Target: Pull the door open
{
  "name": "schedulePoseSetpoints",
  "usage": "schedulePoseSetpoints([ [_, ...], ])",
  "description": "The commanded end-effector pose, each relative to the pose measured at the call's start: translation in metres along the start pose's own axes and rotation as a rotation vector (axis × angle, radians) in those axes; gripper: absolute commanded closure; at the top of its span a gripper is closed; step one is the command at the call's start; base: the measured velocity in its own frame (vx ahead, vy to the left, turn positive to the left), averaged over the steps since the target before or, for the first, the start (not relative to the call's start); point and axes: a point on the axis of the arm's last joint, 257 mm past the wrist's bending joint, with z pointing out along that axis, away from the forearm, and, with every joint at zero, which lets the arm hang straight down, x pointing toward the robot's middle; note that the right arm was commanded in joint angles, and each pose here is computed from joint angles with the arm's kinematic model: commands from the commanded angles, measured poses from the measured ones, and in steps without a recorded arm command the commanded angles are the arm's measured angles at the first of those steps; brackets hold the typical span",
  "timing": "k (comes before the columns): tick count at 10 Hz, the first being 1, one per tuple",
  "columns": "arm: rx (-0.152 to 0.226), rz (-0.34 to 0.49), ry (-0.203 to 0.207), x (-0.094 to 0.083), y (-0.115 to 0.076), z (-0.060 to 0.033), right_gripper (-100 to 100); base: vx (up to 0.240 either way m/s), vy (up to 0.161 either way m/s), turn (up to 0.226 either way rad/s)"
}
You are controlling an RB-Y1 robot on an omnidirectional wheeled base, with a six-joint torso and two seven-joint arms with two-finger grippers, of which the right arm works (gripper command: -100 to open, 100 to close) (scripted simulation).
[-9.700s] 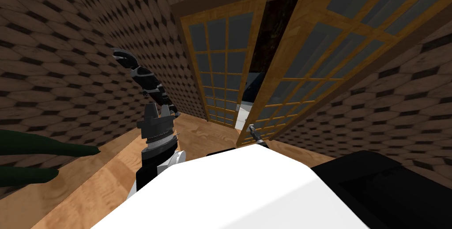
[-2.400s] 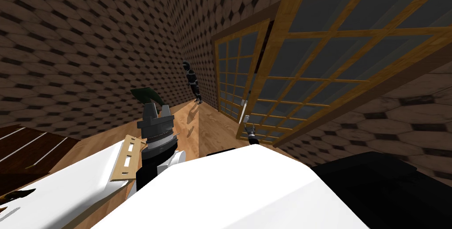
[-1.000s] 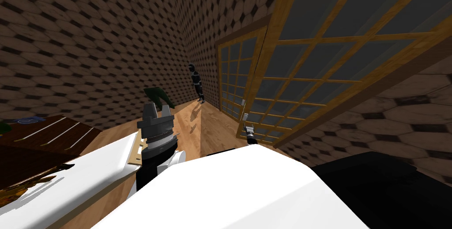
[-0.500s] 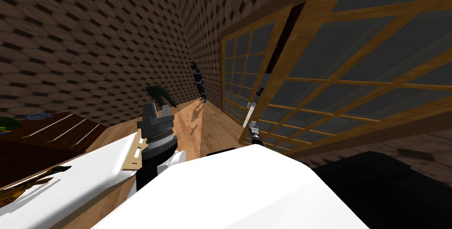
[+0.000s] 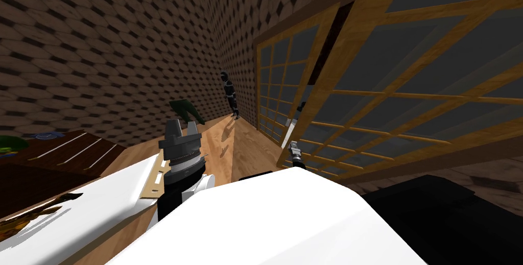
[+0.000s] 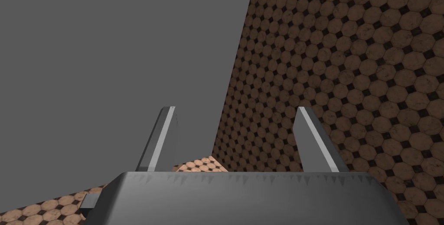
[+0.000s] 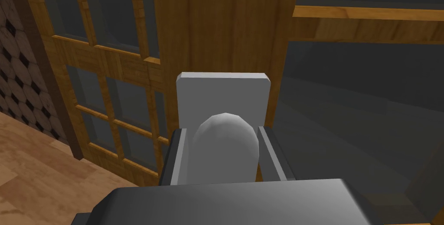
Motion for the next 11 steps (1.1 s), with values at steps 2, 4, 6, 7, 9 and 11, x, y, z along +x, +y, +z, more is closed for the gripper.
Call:
schedulePoseSetpoints([
  [2, 0.002, 0.002, 0.0, 0.0, -0.001, -0.0005, 100, -0.005, 0.0, 0.002],
  [4, 0.024, 0.004, -0.001, 0.0, -0.005, -0.0023, 100, -0.061, 0.006, 0.041],
  [6, 0.052, 0.01, 0.001, 0.0, -0.01, -0.0045, 100, -0.204, -0.02, 0.081],
  [7, 0.069, 0.013, 0.001, 0.001, -0.013, -0.0059, 100, -0.231, -0.013, 0.097],
  [9, 0.109, 0.021, 0.001, 0.001, -0.021, -0.01, 100, -0.237, 0.004, 0.084],
  [11, 0.142, 0.028, -0.001, 0.001, -0.027, -0.0138, 100, -0.264, -0.01, 0.076],
])
